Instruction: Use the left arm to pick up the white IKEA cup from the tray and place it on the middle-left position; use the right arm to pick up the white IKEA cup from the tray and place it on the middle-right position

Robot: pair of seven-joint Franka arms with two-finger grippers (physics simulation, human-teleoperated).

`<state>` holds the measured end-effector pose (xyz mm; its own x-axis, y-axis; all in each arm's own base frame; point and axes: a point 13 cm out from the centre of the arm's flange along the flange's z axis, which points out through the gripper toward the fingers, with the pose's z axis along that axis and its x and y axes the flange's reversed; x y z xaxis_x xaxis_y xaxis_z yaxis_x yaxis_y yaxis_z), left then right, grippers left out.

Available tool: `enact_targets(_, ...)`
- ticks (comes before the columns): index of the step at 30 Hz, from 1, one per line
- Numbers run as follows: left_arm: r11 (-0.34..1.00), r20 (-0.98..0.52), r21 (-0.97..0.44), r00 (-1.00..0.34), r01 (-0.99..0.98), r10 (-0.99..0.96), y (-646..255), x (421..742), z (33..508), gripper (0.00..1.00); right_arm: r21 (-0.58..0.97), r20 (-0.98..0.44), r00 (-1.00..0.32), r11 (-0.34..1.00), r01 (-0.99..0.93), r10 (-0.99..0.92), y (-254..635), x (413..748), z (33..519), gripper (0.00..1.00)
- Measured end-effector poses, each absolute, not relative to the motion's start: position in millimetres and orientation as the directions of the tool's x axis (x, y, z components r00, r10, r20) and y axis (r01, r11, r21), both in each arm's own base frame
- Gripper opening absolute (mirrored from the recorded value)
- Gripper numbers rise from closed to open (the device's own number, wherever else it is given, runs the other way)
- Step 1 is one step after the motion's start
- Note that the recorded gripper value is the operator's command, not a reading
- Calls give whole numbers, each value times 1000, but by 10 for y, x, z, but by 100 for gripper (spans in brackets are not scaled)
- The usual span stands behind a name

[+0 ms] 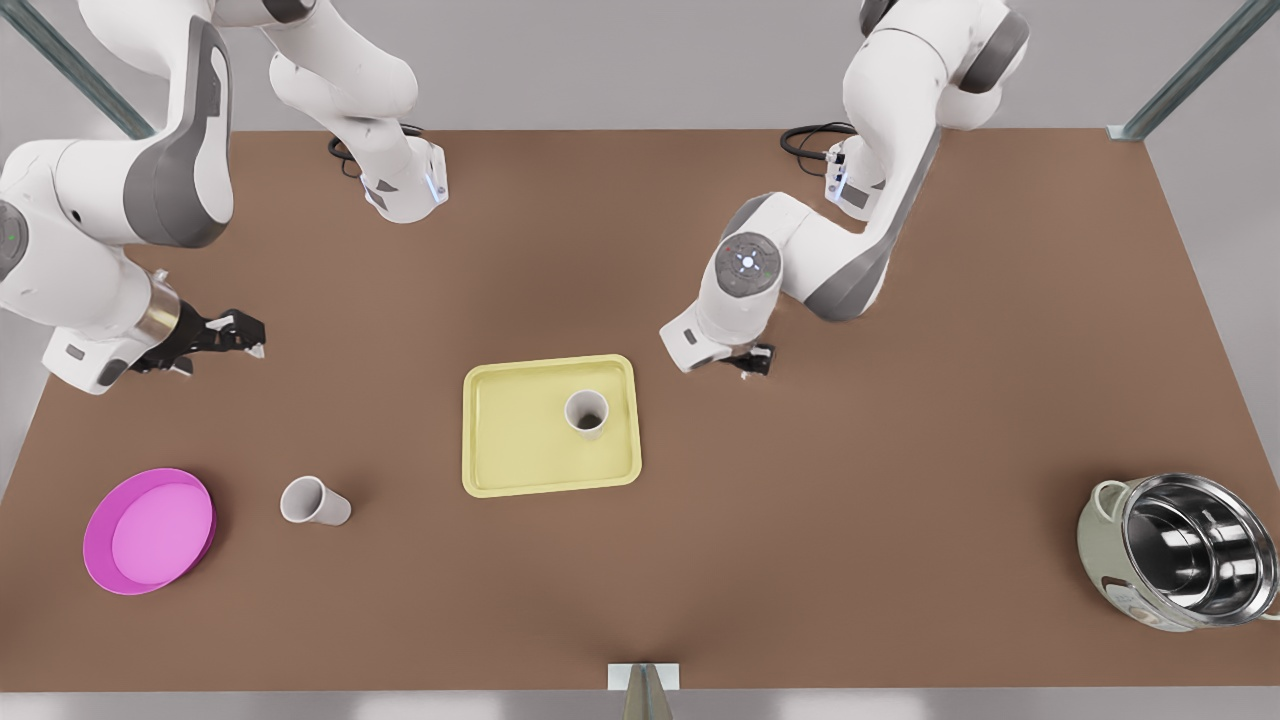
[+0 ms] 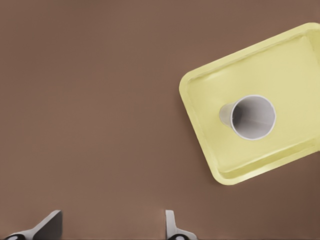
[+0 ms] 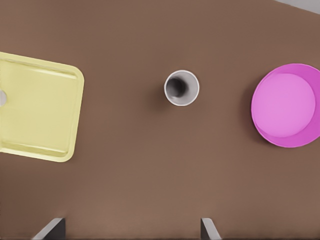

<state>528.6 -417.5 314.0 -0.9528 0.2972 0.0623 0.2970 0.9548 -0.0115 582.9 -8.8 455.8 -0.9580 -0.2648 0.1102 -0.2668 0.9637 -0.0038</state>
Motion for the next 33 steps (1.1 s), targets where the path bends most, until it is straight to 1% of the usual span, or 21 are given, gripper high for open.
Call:
enact_targets(2, 956, 60, -24, -954, 293, 294, -4565, 5062, 2980, 100, 0, 127, -959, 967, -256, -254, -100, 5813, 4509, 100)
enact_targets(4, 965, 53, -32, -964, 261, 262, -4811, 4997, 2737, 100, 1, 137, -961, 970, -244, -242, -119, 5800, 4489, 100)
enact_targets(5, 972, 42, -38, -971, 232, 233, -4878, 5057, 2652, 100, 0, 138, -962, 971, -239, -237, -122, 5798, 4493, 100)
enact_targets(9, 988, -31, -63, -990, 138, 136, -5161, 5458, 2291, 100, -4, 132, -966, 974, -225, -223, -101, 5810, 4519, 100)
enact_targets(11, 992, -64, -81, -993, 101, 96, -5284, 5590, 2138, 100, -1, 133, -968, 977, -214, -212, -121, 5858, 4491, 100)
enact_targets(13, 994, -94, -88, -994, 72, 64, -5362, 5701, 1903, 100, -5, 116, -974, 981, -195, -193, -188, 5906, 4568, 100)
enact_targets(15, 993, -141, -112, -989, 46, 30, -5500, 5914, 1758, 100, -11, 95, -979, 983, -184, -182, -222, 5949, 4662, 100)
enact_targets(16, 992, -159, -120, -987, 41, 21, -5566, 5956, 1711, 100, -12, 94, -979, 983, -183, -181, -217, 5963, 4658, 100)
enact_targets(17, 992, -171, -121, -985, 43, 22, -5654, 5927, 1660, 100, -13, 92, -980, 983, -181, -179, -218, 5978, 4657, 100)
enact_targets(20, 992, -192, -113, -981, 63, 40, -5911, 5700, 1563, 100, -16, 89, -981, 984, -176, -174, -216, 5998, 4658, 100)
enact_targets(25, 998, -161, -48, -986, 48, 39, -5841, 5450, 1261, 100, -20, 86, -983, 986, -164, -162, -238, 6004, 4672, 100)
enact_targets(33, 1000, -140, -12, -990, -2, -3, -5699, 5393, 1081, 100, -24, 71, -987, 989, -148, -146, -270, 6024, 4737, 100)
